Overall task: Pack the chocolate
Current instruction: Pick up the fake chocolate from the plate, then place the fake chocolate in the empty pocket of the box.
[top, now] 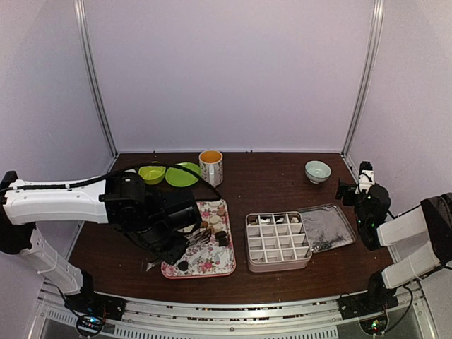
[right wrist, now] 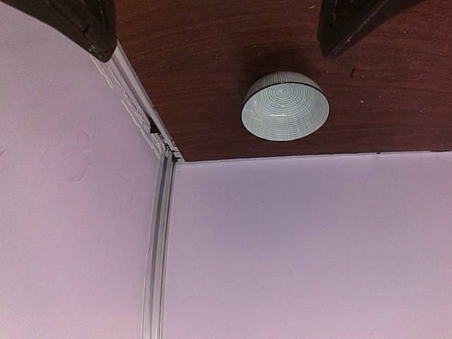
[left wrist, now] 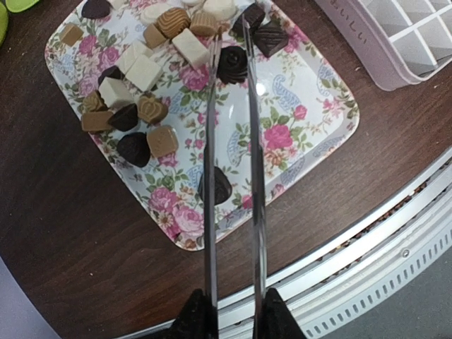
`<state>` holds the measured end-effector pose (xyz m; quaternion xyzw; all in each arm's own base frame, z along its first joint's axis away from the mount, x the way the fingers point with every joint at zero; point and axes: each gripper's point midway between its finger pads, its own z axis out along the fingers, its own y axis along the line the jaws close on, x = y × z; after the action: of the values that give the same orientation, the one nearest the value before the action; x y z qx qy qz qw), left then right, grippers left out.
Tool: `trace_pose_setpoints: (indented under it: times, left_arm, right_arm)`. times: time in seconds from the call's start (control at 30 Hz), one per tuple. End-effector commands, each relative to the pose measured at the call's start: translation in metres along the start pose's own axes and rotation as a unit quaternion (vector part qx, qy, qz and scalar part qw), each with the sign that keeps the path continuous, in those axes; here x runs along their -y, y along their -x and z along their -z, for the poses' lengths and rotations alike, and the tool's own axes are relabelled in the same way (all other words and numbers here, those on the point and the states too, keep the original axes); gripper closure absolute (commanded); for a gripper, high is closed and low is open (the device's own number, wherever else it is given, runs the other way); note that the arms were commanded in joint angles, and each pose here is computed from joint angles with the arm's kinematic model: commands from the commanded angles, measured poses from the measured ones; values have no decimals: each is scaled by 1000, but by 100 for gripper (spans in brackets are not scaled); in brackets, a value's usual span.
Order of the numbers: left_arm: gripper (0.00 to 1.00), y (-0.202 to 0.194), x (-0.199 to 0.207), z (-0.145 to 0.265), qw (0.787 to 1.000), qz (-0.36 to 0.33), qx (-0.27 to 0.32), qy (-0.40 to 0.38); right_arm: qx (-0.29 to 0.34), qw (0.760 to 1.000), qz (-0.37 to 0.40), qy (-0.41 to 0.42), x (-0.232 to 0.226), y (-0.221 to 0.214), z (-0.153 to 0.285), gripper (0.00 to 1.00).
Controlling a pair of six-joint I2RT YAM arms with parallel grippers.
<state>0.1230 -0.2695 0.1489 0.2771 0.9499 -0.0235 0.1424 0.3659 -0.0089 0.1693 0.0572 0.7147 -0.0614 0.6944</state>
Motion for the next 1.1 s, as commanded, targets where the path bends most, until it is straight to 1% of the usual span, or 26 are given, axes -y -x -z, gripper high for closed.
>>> trace_pose_setpoints:
  times: [0.0, 0.1, 0.27, 0.43, 0.73, 1.07]
  left_arm:
    - [76, 39, 27, 23, 994, 1, 87, -65]
    - [76, 58, 42, 27, 989, -3, 118, -87]
    - [76, 85, 59, 24, 984, -8, 152, -96]
    - [76, 101, 77, 17, 978, -20, 172, -115]
    - [76, 105, 91, -1, 980, -33, 159, -118]
    - [76, 105, 91, -17, 983, -38, 149, -101]
  right_arm:
    - [6, 1000, -2, -5, 2, 5, -3, 0]
    - [6, 1000, -2, -5, 2, 5, -3, 0]
    - [6, 1000, -1, -5, 2, 5, -3, 0]
    - [6, 1000, -2, -5, 2, 5, -3, 0]
    - [6, 1000, -2, -5, 2, 5, -3, 0]
    - [5, 1000, -2, -5, 2, 4, -3, 0]
